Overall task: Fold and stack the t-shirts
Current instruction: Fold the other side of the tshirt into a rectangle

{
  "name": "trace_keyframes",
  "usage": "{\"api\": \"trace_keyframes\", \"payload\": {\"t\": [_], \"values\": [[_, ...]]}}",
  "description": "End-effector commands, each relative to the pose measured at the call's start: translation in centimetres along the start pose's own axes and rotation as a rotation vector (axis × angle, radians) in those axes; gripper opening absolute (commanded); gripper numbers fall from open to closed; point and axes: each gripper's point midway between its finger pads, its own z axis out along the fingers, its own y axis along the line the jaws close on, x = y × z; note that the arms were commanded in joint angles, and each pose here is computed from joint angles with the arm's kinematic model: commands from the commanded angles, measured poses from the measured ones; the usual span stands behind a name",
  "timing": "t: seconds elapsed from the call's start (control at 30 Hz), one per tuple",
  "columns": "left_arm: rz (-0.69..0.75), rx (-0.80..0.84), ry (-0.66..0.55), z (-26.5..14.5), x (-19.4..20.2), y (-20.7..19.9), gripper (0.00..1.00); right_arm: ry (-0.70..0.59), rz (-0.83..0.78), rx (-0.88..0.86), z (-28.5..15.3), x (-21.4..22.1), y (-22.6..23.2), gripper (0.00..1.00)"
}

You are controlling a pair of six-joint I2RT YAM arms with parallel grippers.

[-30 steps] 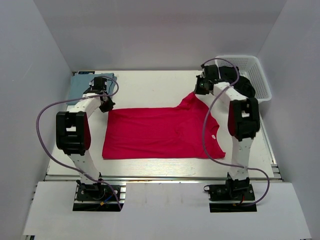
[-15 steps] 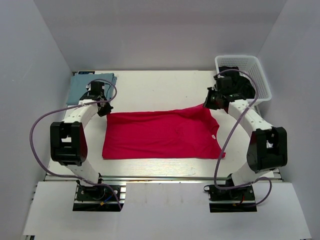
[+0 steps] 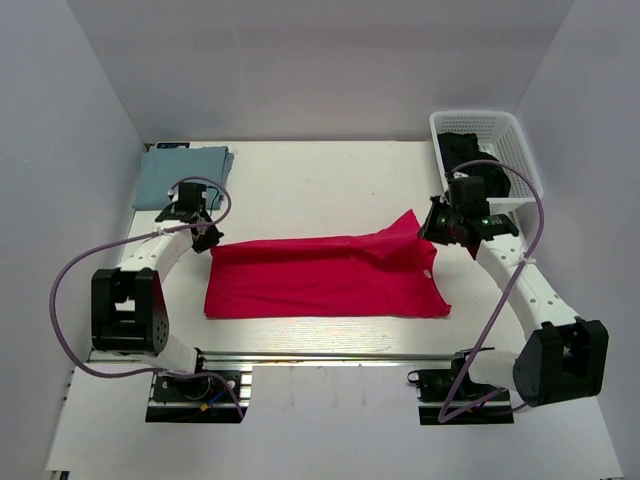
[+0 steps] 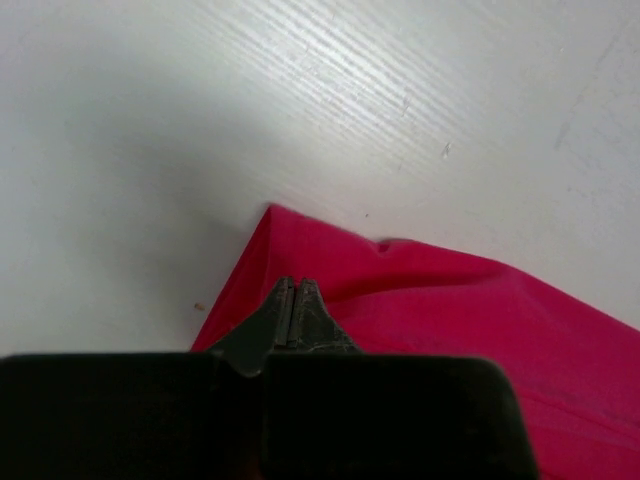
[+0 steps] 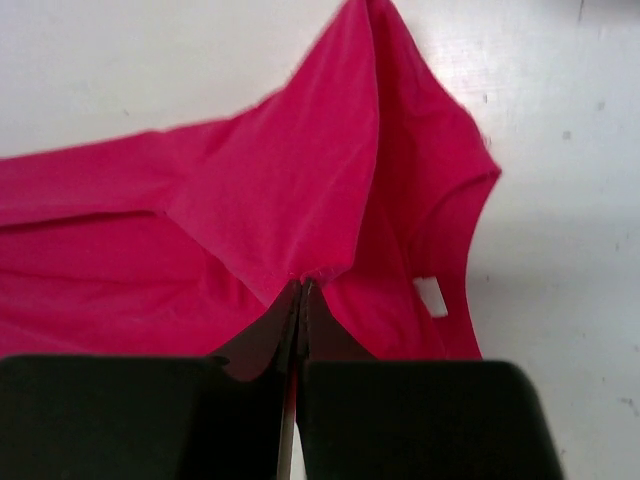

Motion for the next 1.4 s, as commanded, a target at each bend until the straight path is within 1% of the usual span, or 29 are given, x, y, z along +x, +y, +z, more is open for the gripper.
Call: {"api": "trace_keyframes", "payload": {"t": [0.0,0.03,0.13,0.17,0.2,0.23,0.3,0.4,0.43,0.5,0.53,0.6,0.63,0.7,0.73,0.8,0.83,0.87,0.9,0.93,0.97,1.0,1.07,1.13,1.17,1.2,1.23,1.3,1.37], "values": [[-0.019,0.009,-0.069,-2.1,-0.7,0.5,0.0,0.054,0.016,0.02,-0.6,2.3,-0.7,0.0],[-0.016,0.011,-0.048,-2.0,0.3,0.8,0.0,0.042,0.016,0.025,-1.1,2.2,-0.8,0.0],[-0.025,0.036,-0.035,-2.4,1.3,0.8,0.0,0.015,0.012,0.079,-2.5,2.1,-1.8,0.0],[-0.021,0.036,-0.009,-2.1,2.3,1.1,0.0,0.018,0.008,0.076,-2.7,2.2,-1.7,0.0],[-0.032,0.041,-0.017,-2.4,2.1,1.0,0.0,0.031,0.007,0.072,-3.0,2.6,-1.8,0.0],[-0.03,0.042,-0.001,-2.5,2.7,1.2,0.0,0.038,0.012,0.065,-3.3,3.0,-1.7,0.0],[-0.034,0.026,0.025,-2.4,3.9,1.9,0.0,0.074,0.037,0.071,-3.0,4.8,-2.2,0.0],[-0.044,0.017,0.039,-2.6,5.0,2.5,0.0,0.097,0.102,0.002,-2.9,7.1,-1.5,0.0],[-0.052,0.008,0.052,-2.6,5.6,2.8,0.0,0.155,0.137,0.005,-2.2,9.7,-2.0,0.0],[-0.05,0.018,0.084,-2.5,6.7,2.9,0.0,0.128,0.177,-0.014,-2.5,10.2,-1.9,0.0],[-0.058,0.015,0.108,-2.3,7.6,3.2,0.0,0.175,0.224,0.008,-1.9,12.7,-2.7,0.0],[-0.065,0.017,0.133,-2.1,8.5,3.3,0.0,0.118,0.261,-0.015,-2.3,12.7,-2.6,0.0],[-0.075,0.013,0.153,-1.9,9.1,3.4,0.0,0.133,0.292,0.0,-2.0,14.6,-3.3,0.0],[-0.088,-0.033,0.2,-1.6,10.5,4.3,0.0,0.107,0.305,0.013,-2.1,15.3,-4.0,0.0],[-0.093,-0.065,0.223,-1.6,11.1,4.9,0.07,0.122,0.315,0.032,-2.0,15.9,-4.4,0.05],[-0.088,-0.088,0.238,-1.7,11.2,5.2,0.24,0.149,0.317,0.056,-1.9,16.7,-4.9,0.06],[-0.093,-0.12,0.249,-1.6,11.5,5.7,0.44,0.167,0.314,0.067,-2.0,17.1,-5.1,0.09],[-0.101,-0.141,0.255,-1.9,11.5,5.9,0.48,0.186,0.314,0.065,-1.9,17.6,-5.1,0.16],[-0.098,-0.159,0.24,-2.0,11.0,6.1,0.55,0.222,0.307,0.085,-1.6,18.3,-5.4,0.2],[-0.106,-0.181,0.251,-2.2,11.3,6.5,0.66,0.234,0.304,0.088,-1.4,18.5,-5.5,0.24],[-0.118,-0.18,0.247,-2.3,11.0,6.3,0.73,0.266,0.301,0.087,-1.2,19.0,-5.4,0.41],[-0.121,-0.173,0.222,-2.5,10.2,6.1,0.81,0.283,0.283,0.091,-1.0,19.2,-5.6,0.47],[-0.135,-0.159,0.2,-3.0,9.5,5.7,0.88,0.259,0.265,0.08,-0.6,17.7,-5.1,0.49],[-0.14,-0.142,0.177,-3.6,8.6,5.3,0.9,0.206,0.209,0.062,-0.4,15.3,-4.6,0.49],[-0.149,-0.156,0.17,-4.0,8.3,5.5,1.0,0.159,0.191,0.041,-0.4,13.4,-4.0,0.49],[-0.153,-0.146,0.14,-4.5,7.2,5.1,1.0,0.111,0.14,0.021,-0.6,11.5,-3.5,0.49],[-0.155,-0.146,0.122,-4.6,6.6,5.0,1.0,0.077,0.122,0.033,-0.7,10.4,-3.6,0.49],[-0.162,-0.127,0.096,-5.3,5.4,4.4,1.0,-0.009,0.085,0.001,-1.0,7.4,-2.6,0.49],[-0.169,-0.103,0.064,-5.3,4.3,3.8,1.0,-0.04,0.063,-0.027,-0.8,6.3,-2.0,0.54]]}}
